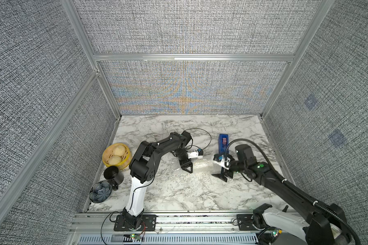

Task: Wrap vases in bubble wrap
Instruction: Wrap the vase in bubble wrap.

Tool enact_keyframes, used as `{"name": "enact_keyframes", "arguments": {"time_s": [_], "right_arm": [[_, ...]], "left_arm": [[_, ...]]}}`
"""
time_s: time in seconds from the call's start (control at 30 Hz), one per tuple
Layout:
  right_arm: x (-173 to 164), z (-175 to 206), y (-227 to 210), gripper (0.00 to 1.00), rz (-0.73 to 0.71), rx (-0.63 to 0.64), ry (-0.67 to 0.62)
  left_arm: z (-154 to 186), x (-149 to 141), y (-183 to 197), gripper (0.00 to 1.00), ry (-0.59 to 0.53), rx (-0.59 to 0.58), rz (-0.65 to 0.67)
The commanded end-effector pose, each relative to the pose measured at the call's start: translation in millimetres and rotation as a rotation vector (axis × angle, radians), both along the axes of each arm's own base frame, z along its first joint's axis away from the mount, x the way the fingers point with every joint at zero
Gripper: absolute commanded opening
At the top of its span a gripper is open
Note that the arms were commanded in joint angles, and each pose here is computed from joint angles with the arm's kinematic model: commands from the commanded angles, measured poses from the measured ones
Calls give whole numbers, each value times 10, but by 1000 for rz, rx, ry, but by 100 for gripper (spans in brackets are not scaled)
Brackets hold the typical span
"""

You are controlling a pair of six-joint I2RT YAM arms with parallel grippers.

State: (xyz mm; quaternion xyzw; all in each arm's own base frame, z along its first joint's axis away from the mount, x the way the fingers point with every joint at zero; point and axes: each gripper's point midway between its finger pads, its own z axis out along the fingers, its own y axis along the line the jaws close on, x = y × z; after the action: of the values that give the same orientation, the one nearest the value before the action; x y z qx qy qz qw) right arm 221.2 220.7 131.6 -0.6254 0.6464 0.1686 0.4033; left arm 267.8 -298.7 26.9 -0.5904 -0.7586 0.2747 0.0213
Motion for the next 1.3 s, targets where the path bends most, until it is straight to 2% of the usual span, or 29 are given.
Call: {"name": "enact_keyframes", "arguments": {"time_s": [0.0, 0.07, 0.13, 0.23, 0.33, 0.43, 0.6, 0.77, 0.83, 0.93, 0.97, 1.03, 1.07, 1.13, 1.23, 1.27], "right_arm": [[260, 90, 224, 99, 84, -42, -351], [344, -104, 330, 99, 108, -133, -408], [461, -272, 453, 99, 137, -189, -454], [663, -395, 640, 99, 160, -248, -521], [710, -501, 799, 99, 232, -273, -521], [777, -651, 915, 98, 242, -294, -504], [612, -1003, 890, 85, 286, -373, -385], [545, -1166, 806, 63, 277, -416, -301], [524, -1174, 776, 58, 270, -431, -274], [406, -1159, 691, 58, 282, -425, -207], [350, -1140, 663, 58, 287, -414, -150], [206, -1034, 609, 58, 287, -392, 28], [141, -945, 606, 58, 286, -383, 122], [110, -708, 587, 59, 226, -342, 405], [188, -733, 524, 59, 108, -377, 739], [211, -784, 519, 58, 81, -389, 798]], "left_arm": [[90, -203, 148, 57, 239, 37, 69], [188, -165, 139, 57, 245, -58, 48], [196, -136, 129, 57, 243, -84, 67], [195, -130, 134, 57, 245, -86, 73], [187, -133, 132, 58, 246, -84, 75], [171, -135, 127, 58, 247, -78, 74], [169, -120, 135, 62, 244, -73, 82], [334, -82, 157, 83, 214, -83, 111], [486, 40, 249, 85, 169, -97, 154], [822, 453, 610, 86, 23, -137, 330], [969, 599, 765, 86, -41, -149, 403], [1348, 1027, 1162, 86, -239, -222, 619], [1518, 1153, 1350, 86, -343, -249, 698], [1918, 1122, 1439, 88, -586, -395, 678], [2061, 815, 1298, 90, -836, -568, 527], [1993, 685, 1233, 92, -882, -591, 471]]}}
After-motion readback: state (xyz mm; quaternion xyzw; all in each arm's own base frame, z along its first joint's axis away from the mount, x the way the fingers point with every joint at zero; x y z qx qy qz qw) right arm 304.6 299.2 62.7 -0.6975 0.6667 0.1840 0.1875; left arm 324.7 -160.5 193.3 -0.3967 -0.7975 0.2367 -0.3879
